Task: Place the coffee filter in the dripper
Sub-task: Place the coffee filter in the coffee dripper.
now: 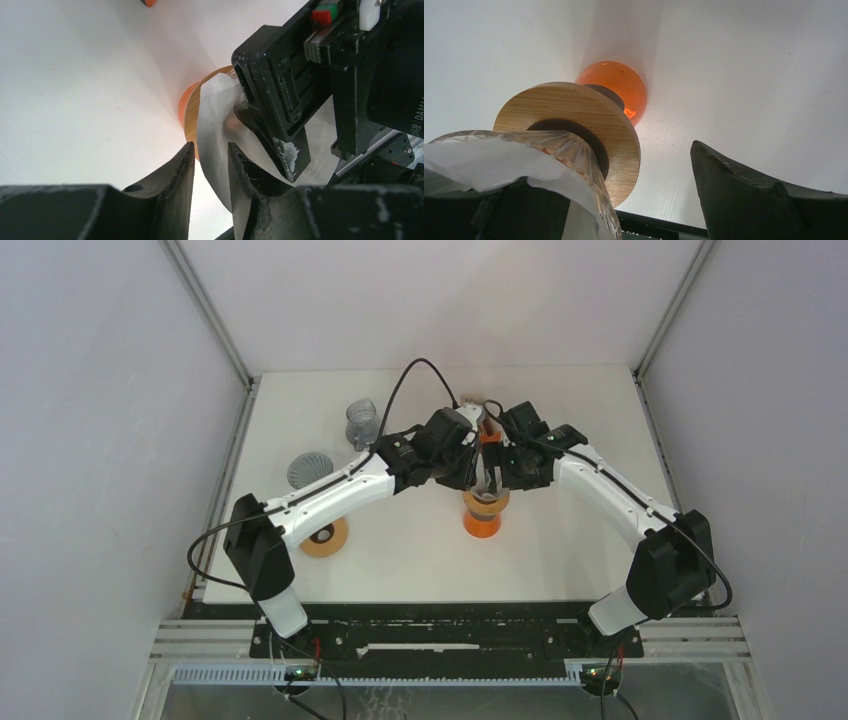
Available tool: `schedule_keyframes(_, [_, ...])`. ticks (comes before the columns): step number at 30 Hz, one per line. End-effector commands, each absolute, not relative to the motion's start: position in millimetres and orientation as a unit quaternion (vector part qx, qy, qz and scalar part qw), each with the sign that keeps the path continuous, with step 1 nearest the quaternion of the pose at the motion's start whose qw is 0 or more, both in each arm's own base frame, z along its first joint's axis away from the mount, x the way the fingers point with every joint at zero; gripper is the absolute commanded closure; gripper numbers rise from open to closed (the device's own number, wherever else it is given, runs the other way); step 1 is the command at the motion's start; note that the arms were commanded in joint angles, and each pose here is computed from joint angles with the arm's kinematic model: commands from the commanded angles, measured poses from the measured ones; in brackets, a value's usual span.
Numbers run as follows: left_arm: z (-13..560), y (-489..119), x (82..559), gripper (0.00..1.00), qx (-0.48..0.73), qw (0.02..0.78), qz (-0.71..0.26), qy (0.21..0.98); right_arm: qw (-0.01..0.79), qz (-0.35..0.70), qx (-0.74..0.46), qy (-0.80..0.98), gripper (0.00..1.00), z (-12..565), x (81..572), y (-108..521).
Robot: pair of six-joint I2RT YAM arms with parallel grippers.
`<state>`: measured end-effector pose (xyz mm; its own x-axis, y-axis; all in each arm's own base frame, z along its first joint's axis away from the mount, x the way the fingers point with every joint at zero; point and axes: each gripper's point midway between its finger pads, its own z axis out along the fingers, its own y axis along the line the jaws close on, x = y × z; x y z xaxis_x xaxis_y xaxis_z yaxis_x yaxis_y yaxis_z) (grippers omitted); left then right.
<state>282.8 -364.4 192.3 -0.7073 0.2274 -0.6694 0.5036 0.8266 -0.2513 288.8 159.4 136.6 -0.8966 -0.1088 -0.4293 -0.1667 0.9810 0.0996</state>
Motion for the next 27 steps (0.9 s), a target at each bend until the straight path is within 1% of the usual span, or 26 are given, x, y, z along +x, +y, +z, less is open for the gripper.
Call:
schedule_keyframes(1, [214.4,-369.5,284.5,0.63,0.205,0.347,-0.227,0.887,0.245,0.072,-0.078,0.964,0.11,146.6,295.4,158.2])
schedule_keyframes(7, [218.8,-370.7,286.0,0.58,0.203,0.351,-0.229,0.885,0.237,0.067,-0.083,0.966,0.11,136.7,293.3,156.5])
schedule_keyframes(15, [218.0,-369.3,286.4,0.58,0.202,0.353,-0.226,0.885,0.239,0.066,-0.084,0.965,0.11,135.9,294.6,157.1])
schedule_keyframes(18, [213.1,-368.6,285.3,0.59,0.203,0.348,-0.224,0.888,0.245,0.075,-0.084,0.963,0.11,139.8,295.3,159.8])
schedule_keyframes(22, [209.9,-367.2,283.7,0.64,0.203,0.345,-0.222,0.889,0.251,0.082,-0.082,0.961,0.11,144.0,295.6,161.5])
schedule_keyframes(27, [209.2,-366.8,283.7,0.71,0.204,0.345,-0.221,0.889,0.269,0.117,-0.082,0.953,0.11,159.1,295.3,169.1])
